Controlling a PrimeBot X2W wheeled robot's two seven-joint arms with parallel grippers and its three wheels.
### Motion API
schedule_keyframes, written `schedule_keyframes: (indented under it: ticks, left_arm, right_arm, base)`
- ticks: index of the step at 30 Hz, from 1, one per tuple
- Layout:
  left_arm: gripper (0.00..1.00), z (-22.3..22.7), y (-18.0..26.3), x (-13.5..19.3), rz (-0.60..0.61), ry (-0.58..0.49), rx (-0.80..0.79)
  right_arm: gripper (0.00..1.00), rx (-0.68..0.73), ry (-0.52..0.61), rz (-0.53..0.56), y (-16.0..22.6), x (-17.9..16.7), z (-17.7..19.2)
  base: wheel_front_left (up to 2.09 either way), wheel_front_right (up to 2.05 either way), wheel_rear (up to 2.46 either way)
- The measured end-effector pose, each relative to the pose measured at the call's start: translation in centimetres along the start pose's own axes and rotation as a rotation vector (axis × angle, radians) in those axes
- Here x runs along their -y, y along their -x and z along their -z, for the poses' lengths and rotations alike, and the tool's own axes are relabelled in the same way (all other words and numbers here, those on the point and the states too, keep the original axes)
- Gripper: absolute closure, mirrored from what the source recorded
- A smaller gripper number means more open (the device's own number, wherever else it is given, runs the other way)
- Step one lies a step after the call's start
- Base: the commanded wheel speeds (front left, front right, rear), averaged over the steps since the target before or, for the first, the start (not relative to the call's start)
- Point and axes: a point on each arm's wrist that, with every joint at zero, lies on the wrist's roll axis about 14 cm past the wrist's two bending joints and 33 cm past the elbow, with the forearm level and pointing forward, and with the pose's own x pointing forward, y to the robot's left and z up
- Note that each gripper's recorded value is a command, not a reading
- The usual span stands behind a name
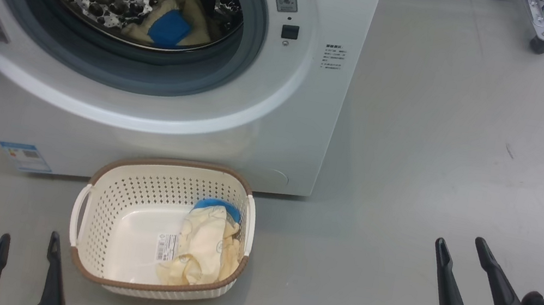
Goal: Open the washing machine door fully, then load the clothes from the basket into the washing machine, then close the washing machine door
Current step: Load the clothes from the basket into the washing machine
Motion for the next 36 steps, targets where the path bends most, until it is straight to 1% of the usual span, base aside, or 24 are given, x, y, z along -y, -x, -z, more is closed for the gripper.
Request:
schedule_keyframes:
  ticks: [13, 20, 28, 36]
  left_arm:
    - [0.0, 0.4, -0.7, -0.3, -0.015, 0.004, -0.009]
    - [0.0, 0.9, -1.7, 0.0, -0.013, 0.013, -0.016]
    - [0.0, 2.0, -3.6, 0.2, -0.014, 0.02, -0.039]
    - [0.0, 4.2, -6.5, 0.8, 0.003, 0.029, -0.077]
  right_arm:
    - [0.0, -0.03, -0.006, -0.015, -0.9, -0.3, 1.0]
    - [0.0, -0.038, 0.006, -0.038, -2.4, -0.4, 1.2]
    - [0.0, -0.078, -0.001, -0.05, -4.2, -0.4, 2.8]
    - [0.0, -0.121, -0.011, -0.055, -6.7, 0.0, 4.9]
  base:
    - [0.0, 0.0, 0.0]
    - [0.0, 0.0, 0.0]
    - [0.0, 0.0, 0.0]
    - [0.0, 0.0, 0.0]
